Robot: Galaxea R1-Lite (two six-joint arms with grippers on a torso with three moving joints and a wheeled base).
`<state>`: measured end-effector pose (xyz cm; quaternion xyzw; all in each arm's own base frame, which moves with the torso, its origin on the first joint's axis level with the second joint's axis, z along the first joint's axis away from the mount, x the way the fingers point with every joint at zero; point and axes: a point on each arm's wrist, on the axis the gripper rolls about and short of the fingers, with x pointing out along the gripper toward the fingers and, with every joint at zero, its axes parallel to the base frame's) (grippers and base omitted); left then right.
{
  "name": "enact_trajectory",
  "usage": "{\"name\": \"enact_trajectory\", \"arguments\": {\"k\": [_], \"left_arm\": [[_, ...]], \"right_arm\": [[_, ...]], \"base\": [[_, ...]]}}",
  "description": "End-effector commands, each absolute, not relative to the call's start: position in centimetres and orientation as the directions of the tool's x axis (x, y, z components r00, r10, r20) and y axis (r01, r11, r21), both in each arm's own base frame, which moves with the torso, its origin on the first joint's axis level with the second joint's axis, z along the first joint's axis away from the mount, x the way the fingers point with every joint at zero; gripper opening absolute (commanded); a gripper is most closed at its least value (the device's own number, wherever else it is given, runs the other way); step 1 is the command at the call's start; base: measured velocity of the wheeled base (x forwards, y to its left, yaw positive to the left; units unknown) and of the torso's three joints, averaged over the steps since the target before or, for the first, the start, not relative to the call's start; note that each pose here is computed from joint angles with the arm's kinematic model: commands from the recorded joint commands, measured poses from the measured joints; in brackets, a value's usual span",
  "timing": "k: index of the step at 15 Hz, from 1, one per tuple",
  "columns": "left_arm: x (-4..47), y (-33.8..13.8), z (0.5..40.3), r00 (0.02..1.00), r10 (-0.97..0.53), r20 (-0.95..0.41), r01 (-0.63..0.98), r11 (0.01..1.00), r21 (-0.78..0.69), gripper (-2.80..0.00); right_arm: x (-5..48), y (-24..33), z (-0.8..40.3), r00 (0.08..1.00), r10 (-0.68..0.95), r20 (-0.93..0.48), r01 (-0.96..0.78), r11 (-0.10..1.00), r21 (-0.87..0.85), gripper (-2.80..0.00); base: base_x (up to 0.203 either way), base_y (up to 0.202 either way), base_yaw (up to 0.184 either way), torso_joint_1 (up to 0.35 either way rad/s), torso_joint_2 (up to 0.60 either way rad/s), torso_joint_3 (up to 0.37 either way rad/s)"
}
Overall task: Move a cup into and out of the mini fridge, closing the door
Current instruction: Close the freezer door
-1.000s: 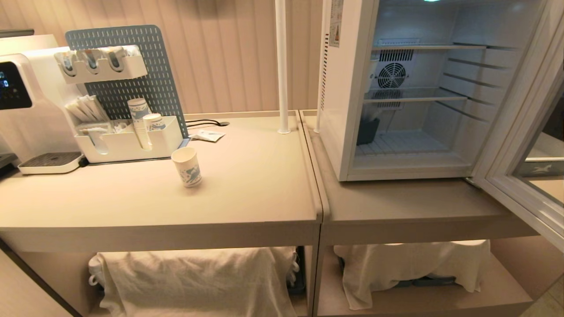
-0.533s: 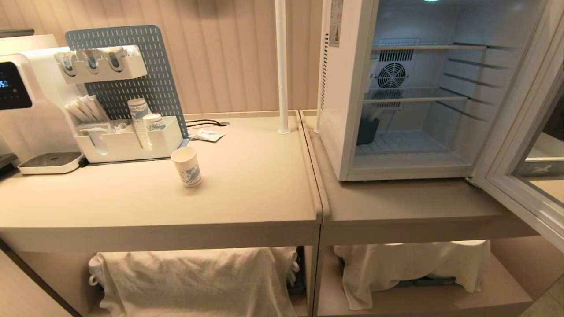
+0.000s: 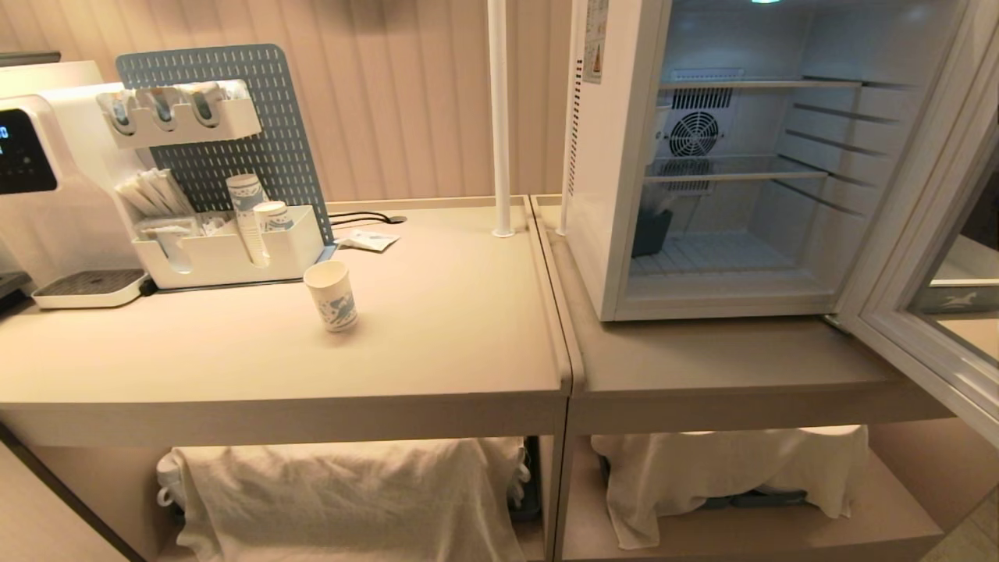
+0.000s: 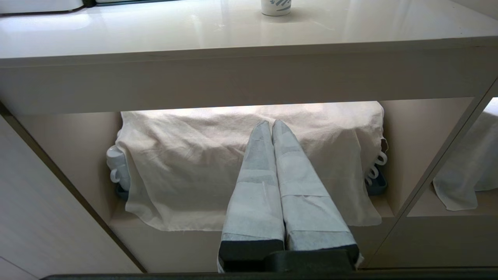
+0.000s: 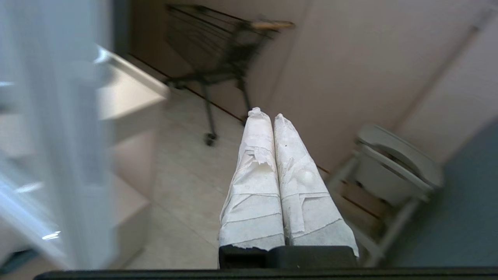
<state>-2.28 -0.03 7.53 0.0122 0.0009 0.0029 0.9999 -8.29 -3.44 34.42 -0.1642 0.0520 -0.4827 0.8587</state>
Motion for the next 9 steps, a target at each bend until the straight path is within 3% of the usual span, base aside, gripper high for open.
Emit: {"name": "enact_trajectory", "arguments": {"k": [1, 3, 5, 9], "left_arm": [[-2.3, 0.0, 7.5, 1.000, 0.006, -0.002, -0.006, 1.000, 0.025, -2.80], [-2.3, 0.0, 7.5, 1.000, 0.006, -0.002, -0.006, 1.000, 0.025, -2.80], [-2.3, 0.0, 7.5, 1.000, 0.006, -0.002, -0.006, 1.000, 0.025, -2.80], [-2.3, 0.0, 7.5, 1.000, 0.006, -0.002, -0.006, 1.000, 0.025, -2.80]], "right_arm": [[-4.8, -1.9, 34.4, 0.515, -0.856, 0.037, 0.798, 0.463, -0.386, -2.80], [-3.7, -1.3, 34.3, 0.552, -0.833, 0.031, 0.774, 0.498, -0.390, -2.80], [-3.5, -1.2, 34.5, 0.530, -0.847, 0.051, 0.803, 0.481, -0.353, -2.80], [-2.9, -1.4, 35.1, 0.397, -0.916, 0.058, 0.876, 0.359, -0.321, -2.80]], "base": [[0.000, 0.000, 0.000, 0.000, 0.00, 0.000], [0.000, 0.000, 0.000, 0.000, 0.00, 0.000], [0.000, 0.000, 0.000, 0.000, 0.00, 0.000], [0.000, 0.000, 0.000, 0.000, 0.00, 0.000]]}}
